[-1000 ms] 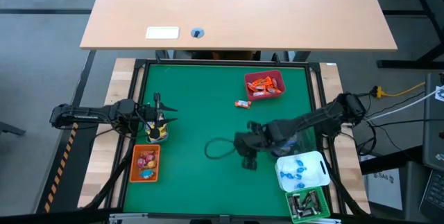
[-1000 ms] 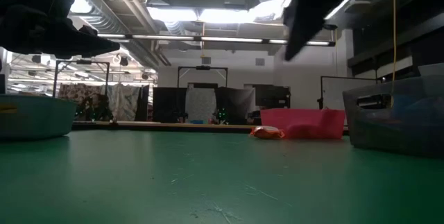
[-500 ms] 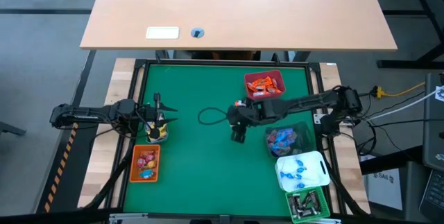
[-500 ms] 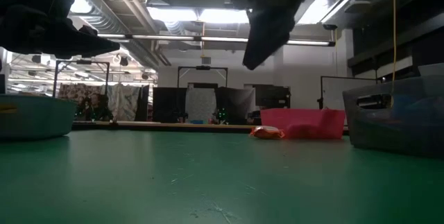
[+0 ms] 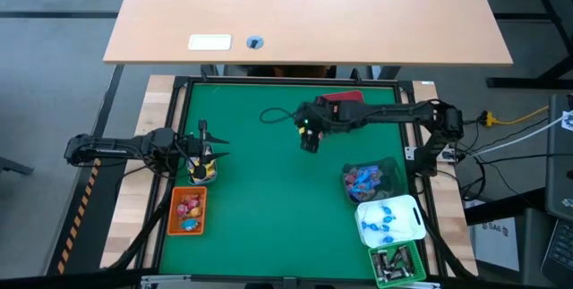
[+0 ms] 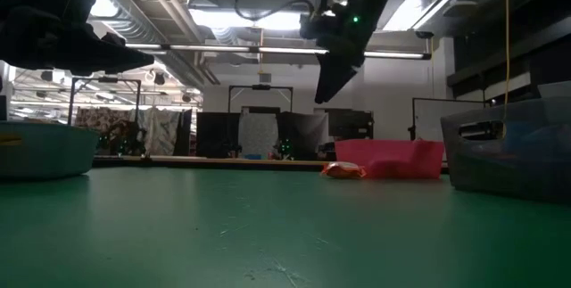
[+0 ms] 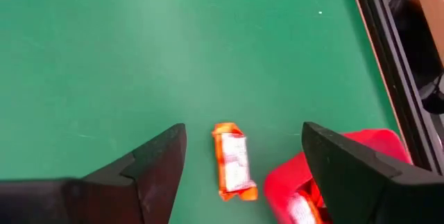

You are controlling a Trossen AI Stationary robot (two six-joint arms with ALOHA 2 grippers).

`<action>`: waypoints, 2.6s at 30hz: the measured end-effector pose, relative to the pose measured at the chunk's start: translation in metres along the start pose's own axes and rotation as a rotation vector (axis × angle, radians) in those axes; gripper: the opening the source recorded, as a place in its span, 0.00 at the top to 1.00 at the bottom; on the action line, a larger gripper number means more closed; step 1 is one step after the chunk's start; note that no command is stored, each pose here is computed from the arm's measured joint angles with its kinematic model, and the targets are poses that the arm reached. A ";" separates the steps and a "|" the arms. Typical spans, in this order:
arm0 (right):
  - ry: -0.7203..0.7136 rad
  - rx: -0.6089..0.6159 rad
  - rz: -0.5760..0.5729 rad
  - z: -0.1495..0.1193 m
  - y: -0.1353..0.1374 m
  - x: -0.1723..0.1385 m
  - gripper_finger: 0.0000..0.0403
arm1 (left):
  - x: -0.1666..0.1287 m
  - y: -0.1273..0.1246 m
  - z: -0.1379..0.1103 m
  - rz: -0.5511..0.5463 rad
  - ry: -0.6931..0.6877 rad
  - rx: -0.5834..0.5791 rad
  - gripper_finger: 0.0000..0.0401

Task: Sort candy
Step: Put the orange chocolate bar into the red bin

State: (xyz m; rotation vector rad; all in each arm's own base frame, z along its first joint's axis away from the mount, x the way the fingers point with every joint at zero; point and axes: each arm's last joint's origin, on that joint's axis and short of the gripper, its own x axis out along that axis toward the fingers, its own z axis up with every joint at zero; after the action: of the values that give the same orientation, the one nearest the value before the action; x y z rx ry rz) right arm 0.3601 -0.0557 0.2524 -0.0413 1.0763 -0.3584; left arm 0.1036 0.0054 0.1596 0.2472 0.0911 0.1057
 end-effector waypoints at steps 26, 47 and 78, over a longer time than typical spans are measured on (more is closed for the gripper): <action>0.066 -0.230 0.105 -0.003 -0.027 0.047 0.29 | 0.000 0.000 0.000 0.000 0.000 0.000 0.65; 0.274 -0.262 0.156 -0.026 -0.013 0.112 0.29 | 0.000 0.000 0.000 -0.001 0.000 0.000 0.65; 0.313 -0.244 0.219 0.014 -0.024 0.067 0.79 | 0.000 0.000 0.000 0.000 0.000 0.000 0.65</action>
State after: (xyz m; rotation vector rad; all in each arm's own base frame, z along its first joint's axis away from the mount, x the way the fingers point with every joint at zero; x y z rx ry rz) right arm 0.3943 -0.1009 0.2067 -0.0859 1.4162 -0.0330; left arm 0.1036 0.0054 0.1596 0.2470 0.0910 0.1055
